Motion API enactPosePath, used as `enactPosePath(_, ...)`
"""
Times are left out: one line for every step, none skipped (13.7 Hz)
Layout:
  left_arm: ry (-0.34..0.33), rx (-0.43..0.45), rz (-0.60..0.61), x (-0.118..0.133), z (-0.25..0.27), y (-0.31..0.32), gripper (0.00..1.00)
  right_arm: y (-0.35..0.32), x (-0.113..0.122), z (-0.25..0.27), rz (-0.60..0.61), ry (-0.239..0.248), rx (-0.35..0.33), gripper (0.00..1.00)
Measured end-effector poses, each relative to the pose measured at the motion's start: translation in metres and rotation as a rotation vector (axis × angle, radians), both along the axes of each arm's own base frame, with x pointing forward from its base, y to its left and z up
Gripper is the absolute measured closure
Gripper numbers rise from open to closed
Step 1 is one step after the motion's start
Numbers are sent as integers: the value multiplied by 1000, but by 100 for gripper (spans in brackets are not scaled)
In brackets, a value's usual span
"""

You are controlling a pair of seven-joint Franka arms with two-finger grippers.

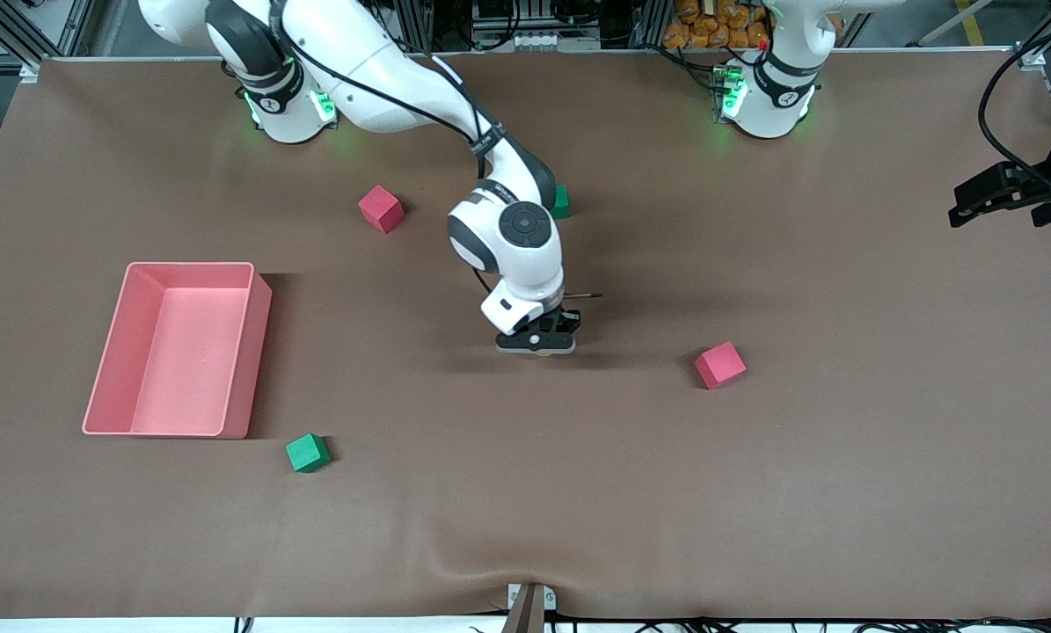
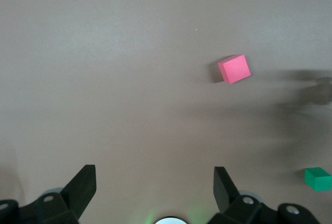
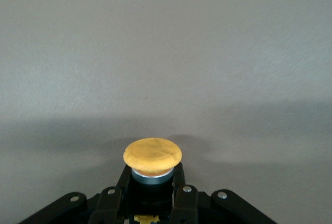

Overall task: Place and upright button with both arms
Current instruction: 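Lift the button with the right gripper and carry it to mid-table, then lower the button upright onto the table and open the right gripper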

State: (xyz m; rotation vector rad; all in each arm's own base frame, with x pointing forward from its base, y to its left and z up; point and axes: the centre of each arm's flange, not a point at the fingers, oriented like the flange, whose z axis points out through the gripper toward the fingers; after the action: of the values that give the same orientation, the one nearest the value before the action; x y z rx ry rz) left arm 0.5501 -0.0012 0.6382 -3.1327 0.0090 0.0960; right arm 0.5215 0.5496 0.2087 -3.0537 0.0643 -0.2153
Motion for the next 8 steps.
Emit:
enactPosePath(0, 0, 0, 0, 0, 0, 0, 4, -4, -3, 5, 0, -2, 60)
enactPosePath(0, 0, 0, 0, 0, 0, 0, 7, -6, -2, 8, -2, -3, 52)
enactPosePath(0, 0, 0, 0, 0, 0, 0, 8, -6, 0, 8, -3, -4, 41)
enactPosePath(0, 0, 0, 0, 0, 0, 0, 7, -4, 3, 5, 3, -16, 32)
enactPosePath(0, 0, 0, 0, 0, 0, 0, 3, -1, 7, -2, 17, -43, 20)
enactPosePath(0, 0, 0, 0, 0, 0, 0, -3, 2, 15, -14, 40, -81, 11)
enactPosePath(0, 0, 0, 0, 0, 0, 0, -9, 5, 27, -25, 65, -119, 2)
enactPosePath(0, 0, -1, 0, 0, -1, 0, -15, 7, 45, -38, 85, -148, 0)
